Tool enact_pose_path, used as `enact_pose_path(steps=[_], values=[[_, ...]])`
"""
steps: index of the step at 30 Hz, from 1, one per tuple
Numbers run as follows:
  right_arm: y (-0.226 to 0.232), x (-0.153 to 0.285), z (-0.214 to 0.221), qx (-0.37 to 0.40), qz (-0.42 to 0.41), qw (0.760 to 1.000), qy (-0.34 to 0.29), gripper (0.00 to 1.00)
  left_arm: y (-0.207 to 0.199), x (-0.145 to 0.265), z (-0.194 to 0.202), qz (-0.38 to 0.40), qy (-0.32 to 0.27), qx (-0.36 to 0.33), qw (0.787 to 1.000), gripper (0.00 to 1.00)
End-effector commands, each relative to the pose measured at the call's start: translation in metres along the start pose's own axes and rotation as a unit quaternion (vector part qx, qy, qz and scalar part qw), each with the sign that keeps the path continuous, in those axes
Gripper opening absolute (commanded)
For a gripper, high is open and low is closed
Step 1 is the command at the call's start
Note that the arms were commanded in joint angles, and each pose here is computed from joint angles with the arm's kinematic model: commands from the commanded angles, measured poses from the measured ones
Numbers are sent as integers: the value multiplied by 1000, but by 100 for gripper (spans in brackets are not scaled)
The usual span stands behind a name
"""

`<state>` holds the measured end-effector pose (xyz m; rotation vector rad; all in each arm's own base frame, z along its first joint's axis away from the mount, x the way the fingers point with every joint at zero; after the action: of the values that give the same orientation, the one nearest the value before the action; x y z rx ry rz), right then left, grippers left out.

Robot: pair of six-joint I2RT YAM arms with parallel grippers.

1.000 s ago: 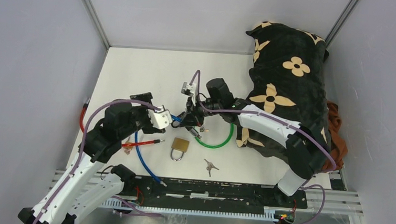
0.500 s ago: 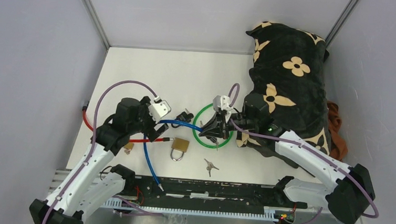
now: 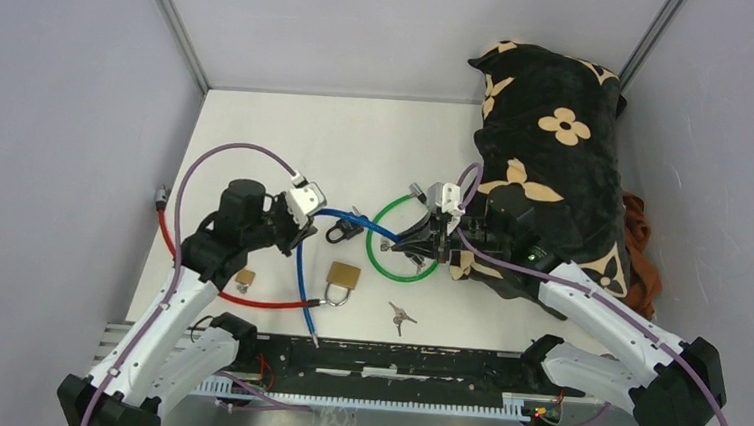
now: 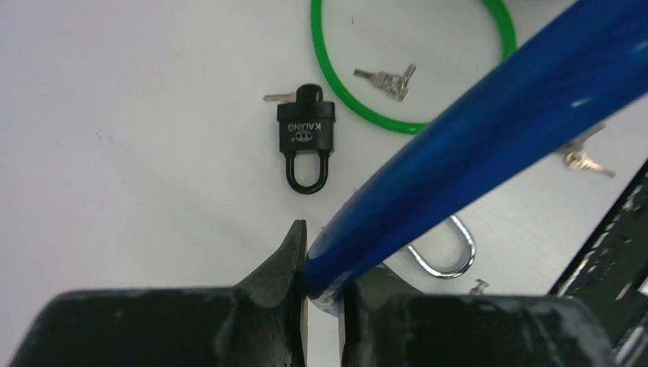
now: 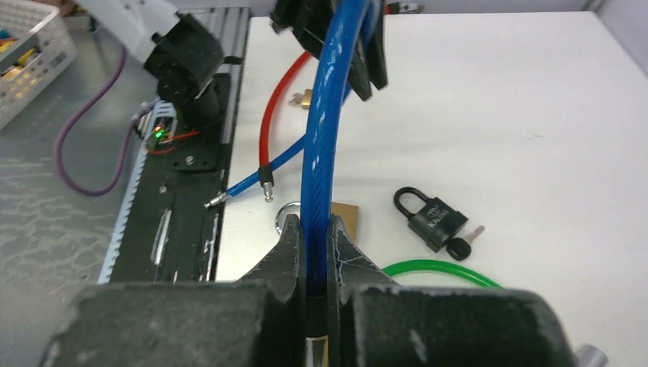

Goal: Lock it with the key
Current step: Pick up the lock from the center of the board.

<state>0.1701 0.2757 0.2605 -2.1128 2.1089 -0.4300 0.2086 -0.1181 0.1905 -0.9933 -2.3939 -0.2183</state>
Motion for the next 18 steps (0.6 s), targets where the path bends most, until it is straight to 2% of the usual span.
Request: enact_pose_path(steps=[1, 4, 8, 13, 15, 18], values=[[-24, 5, -29, 36, 98, 994, -37, 0, -28, 41, -95, 64, -136, 45, 988, 2], [-33, 3, -36, 39, 167, 984, -51, 0, -39, 64, -128, 82, -176, 77, 978, 2], [-25, -9, -24, 9, 176, 982, -68, 0, -48, 78, -138, 96, -185, 93, 974, 2], [-18, -22, -14, -5, 141, 988, -64, 18, -41, 89, -158, 72, -211, 19, 975, 2], [-17, -23, -10, 2, 137, 989, -59, 26, -30, 84, -150, 42, -194, -20, 980, 2], [-17, -23, -2, 12, 135, 990, -42, 36, -20, 78, -132, 13, -163, -39, 986, 2]])
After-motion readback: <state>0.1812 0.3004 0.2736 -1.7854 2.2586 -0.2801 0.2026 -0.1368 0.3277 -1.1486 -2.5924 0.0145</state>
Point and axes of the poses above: each gripper's point midway between its finger pads, its own x axis back along the fingers, its own y axis along the line the jaws close on, z = x × y, the point moved 3 cm from there along x, back along the fingers, and after that the axes turned 15 degrees about x, right-handed, at the moved point
